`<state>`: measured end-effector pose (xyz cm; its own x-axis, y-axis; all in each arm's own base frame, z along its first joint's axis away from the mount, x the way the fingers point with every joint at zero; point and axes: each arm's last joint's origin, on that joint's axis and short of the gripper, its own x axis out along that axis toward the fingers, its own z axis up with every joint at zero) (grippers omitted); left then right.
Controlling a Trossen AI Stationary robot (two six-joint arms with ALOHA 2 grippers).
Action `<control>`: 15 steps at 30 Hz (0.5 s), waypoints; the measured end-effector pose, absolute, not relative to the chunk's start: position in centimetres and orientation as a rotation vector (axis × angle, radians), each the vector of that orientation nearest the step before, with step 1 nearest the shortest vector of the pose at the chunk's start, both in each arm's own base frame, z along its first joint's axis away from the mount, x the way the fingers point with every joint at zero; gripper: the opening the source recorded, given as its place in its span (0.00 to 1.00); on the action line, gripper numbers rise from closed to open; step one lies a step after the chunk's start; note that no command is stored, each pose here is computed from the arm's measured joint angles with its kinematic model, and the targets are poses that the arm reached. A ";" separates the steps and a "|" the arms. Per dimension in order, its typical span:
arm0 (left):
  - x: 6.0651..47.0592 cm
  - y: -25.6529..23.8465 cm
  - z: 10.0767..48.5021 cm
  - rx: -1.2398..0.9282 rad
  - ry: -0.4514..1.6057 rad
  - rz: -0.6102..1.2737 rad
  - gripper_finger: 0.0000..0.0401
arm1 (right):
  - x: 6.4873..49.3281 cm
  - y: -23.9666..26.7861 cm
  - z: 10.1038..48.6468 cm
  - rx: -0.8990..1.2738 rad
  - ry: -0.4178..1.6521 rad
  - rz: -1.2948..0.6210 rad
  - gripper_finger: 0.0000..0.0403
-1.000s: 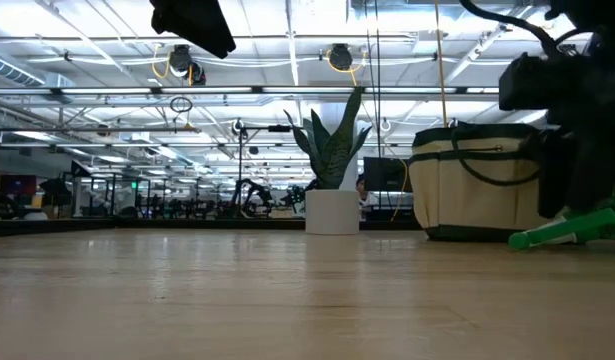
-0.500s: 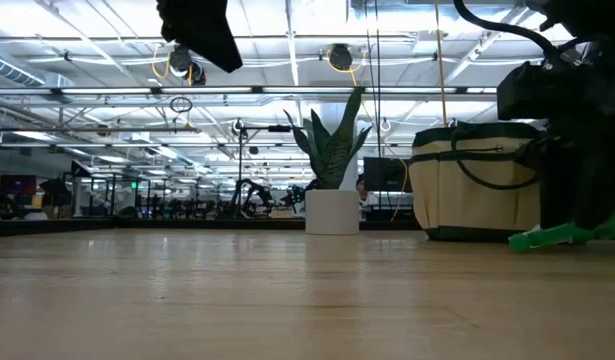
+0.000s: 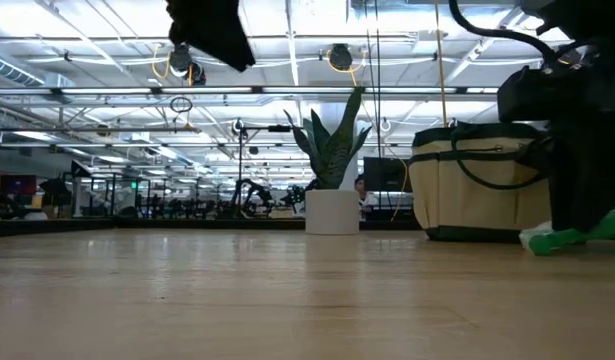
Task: Pick & Place Garden tools in Gardening bag
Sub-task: Put the green spray bottle into the gardening bag
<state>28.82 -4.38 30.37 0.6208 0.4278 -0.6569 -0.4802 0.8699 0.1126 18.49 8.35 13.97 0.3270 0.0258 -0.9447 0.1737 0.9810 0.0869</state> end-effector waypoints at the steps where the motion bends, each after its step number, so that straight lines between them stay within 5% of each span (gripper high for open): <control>1: 29.1 -4.4 30.4 -0.082 0.719 0.519 0.38 | 18.5 8.4 14.0 0.168 1.242 -0.074 0.25; 15: 30.1 -4.4 30.0 -0.135 0.675 0.542 0.38 | 19.1 9.0 15.1 0.102 1.228 -0.020 0.43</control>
<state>30.13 -4.42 29.96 0.6489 0.4323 -0.6261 -0.5179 0.8538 0.0527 19.10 9.02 15.13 0.3363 0.0402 -0.9409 0.0704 0.9952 0.0677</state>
